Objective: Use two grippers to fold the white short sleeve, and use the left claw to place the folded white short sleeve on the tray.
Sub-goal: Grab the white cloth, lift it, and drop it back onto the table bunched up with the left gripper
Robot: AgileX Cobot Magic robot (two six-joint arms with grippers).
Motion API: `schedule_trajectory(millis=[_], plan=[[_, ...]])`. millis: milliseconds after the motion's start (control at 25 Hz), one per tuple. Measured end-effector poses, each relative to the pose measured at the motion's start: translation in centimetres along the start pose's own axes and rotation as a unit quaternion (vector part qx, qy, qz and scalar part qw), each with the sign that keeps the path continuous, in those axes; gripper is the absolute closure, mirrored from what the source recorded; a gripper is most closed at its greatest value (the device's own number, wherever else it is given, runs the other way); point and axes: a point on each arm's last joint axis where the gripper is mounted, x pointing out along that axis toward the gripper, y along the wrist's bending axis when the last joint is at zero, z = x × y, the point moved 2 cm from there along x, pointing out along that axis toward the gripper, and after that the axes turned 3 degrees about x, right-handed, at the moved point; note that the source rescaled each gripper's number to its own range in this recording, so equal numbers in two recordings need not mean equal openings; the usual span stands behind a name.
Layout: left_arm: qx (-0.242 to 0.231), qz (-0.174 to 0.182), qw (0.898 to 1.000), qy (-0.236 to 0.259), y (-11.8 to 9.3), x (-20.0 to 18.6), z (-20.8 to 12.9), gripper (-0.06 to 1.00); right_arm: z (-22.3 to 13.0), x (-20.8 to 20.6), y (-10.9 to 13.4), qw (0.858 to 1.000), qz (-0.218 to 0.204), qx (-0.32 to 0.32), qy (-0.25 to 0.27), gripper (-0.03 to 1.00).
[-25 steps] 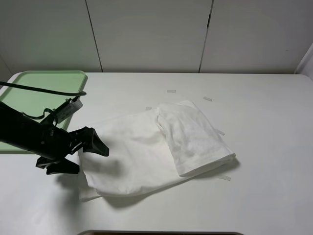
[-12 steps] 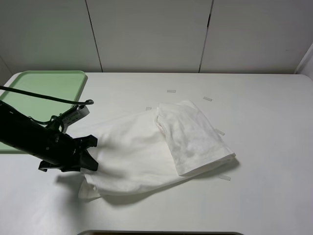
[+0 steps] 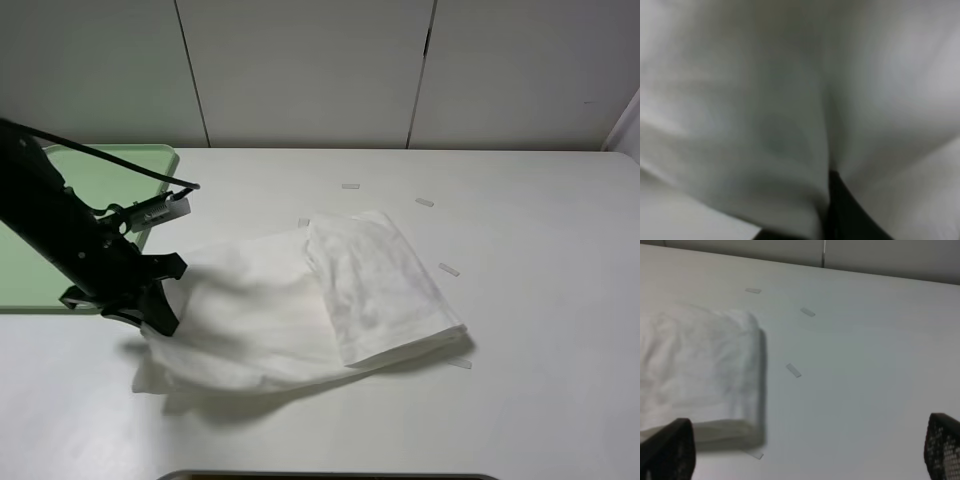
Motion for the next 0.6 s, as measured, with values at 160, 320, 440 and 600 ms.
schedule_trajectory(millis=[160,320,440,600], plan=[[0.037,0.099,0.992,0.069,0.9,-2.9,1.6,0.91,0.0,0.0,0.0,1.0,0.0,0.0,0.0,-0.03],[0.071,0.206,0.97,0.105,1.7,-6.2,3.4,0.91,0.0,0.0,0.0,1.0,0.0,0.0,0.0,-0.03],[0.094,0.268,0.953,0.109,1.8,-8.8,4.9,0.91,0.0,0.0,0.0,1.0,0.0,0.0,0.0,-0.03],[0.107,0.291,0.945,0.101,1.3,-10.6,6.1,0.91,0.0,0.0,0.0,1.0,0.0,0.0,0.0,-0.03]])
